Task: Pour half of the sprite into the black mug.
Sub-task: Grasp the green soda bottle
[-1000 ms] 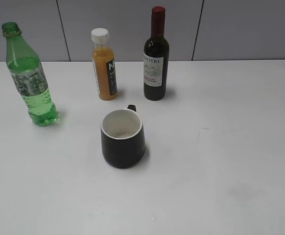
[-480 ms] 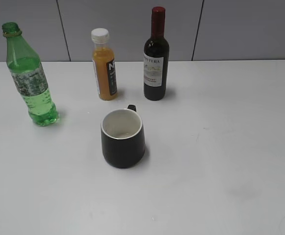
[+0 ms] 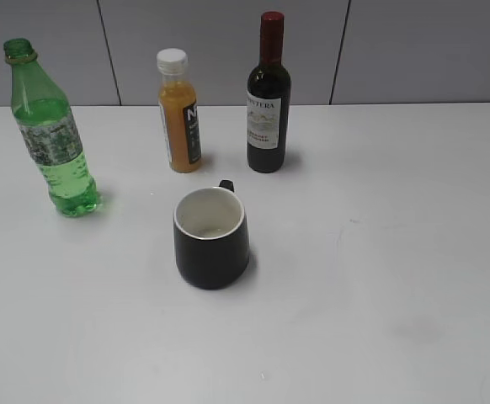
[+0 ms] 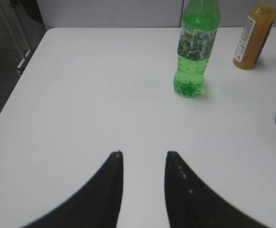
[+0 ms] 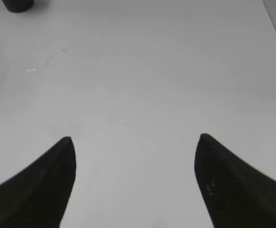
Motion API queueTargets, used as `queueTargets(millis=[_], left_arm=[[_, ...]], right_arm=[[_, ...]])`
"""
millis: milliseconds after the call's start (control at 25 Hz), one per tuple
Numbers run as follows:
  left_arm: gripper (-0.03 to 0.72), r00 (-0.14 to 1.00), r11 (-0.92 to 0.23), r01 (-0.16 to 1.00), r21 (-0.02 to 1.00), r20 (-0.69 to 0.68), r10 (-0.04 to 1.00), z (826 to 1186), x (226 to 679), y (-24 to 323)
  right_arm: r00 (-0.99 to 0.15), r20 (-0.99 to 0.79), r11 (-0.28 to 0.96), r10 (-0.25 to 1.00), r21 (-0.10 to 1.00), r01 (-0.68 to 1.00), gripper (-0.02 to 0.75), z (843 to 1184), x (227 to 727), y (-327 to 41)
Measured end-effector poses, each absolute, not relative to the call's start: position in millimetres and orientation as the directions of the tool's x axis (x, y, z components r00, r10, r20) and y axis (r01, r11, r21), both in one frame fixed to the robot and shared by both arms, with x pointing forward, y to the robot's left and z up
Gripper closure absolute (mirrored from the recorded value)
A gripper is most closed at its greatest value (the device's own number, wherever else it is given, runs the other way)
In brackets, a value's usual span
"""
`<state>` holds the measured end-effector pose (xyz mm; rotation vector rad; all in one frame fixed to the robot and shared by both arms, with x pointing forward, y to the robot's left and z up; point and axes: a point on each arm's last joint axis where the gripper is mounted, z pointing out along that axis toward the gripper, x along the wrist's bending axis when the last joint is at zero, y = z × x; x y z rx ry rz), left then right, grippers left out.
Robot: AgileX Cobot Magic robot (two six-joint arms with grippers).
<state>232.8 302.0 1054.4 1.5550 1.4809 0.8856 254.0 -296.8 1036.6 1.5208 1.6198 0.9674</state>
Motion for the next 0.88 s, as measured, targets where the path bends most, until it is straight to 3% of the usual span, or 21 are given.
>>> queueTargets(millis=[880], left_arm=[[0.450,0.071,0.001,0.439,0.898,-0.036,0.997,1054.5,232.8,301.9]], right_arm=[[-0.065,0.000,0.028,0.998,0.904,0.426,0.146,1037.3,247.0,-296.9]])
